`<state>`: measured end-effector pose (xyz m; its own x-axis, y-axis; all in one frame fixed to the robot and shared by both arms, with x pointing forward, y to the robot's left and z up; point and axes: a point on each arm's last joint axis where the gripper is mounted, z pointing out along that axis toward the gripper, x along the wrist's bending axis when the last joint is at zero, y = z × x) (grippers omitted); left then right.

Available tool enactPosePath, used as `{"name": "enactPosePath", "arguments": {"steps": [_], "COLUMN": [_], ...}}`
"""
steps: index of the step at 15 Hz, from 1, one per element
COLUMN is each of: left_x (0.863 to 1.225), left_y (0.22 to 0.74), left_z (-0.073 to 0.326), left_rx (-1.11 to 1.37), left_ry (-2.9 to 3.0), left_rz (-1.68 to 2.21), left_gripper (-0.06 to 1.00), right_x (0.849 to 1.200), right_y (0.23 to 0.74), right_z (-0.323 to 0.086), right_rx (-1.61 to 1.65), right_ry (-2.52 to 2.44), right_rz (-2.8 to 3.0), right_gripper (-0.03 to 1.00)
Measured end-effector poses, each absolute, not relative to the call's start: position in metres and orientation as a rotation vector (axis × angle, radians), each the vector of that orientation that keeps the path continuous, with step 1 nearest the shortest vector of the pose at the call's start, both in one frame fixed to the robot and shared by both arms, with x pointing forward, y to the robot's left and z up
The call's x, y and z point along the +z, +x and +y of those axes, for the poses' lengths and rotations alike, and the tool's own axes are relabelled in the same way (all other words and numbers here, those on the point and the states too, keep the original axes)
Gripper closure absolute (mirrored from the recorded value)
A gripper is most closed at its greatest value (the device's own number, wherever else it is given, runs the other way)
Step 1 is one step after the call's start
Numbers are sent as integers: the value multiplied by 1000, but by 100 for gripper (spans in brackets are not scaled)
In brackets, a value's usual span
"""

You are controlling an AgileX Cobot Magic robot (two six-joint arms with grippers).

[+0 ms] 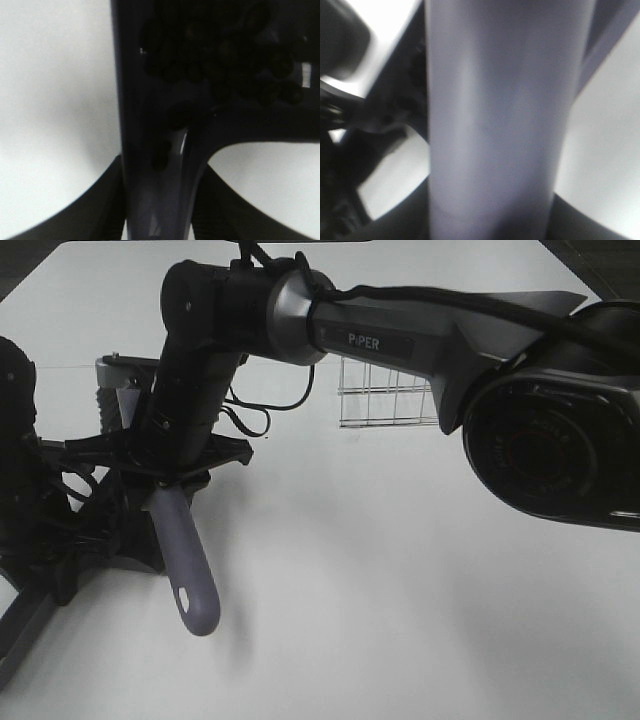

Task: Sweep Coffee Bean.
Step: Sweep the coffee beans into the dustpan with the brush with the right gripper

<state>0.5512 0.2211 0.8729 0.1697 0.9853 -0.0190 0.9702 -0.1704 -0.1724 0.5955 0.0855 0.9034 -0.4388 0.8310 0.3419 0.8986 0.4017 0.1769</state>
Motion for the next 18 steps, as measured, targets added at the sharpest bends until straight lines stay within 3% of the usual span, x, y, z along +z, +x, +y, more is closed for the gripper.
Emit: {"name": "enactPosePath", "arguments": {"steps": [4,9,14,18], "left_x": [873,873,873,873], "left_y": [551,551,551,552], "left_z": [221,221,221,221], "left_rx": [191,190,188,186], "left_ry": [-2309,-2309,-2311,-2312], "left_rz": [-1940,-1940,-1941,-1943], "left_gripper": [63,63,63,63], "right_x": [928,943,896,891], "right_y": [603,627,614,603], "right_z": [87,56,32,55], "right_rx": [-535,-366,17,-243], "right_ry": [-1511,-1588,-1600,-1577], "right_rz": [-2515,-2863,-2916,-2644], "right_gripper": [65,65,65,65]}}
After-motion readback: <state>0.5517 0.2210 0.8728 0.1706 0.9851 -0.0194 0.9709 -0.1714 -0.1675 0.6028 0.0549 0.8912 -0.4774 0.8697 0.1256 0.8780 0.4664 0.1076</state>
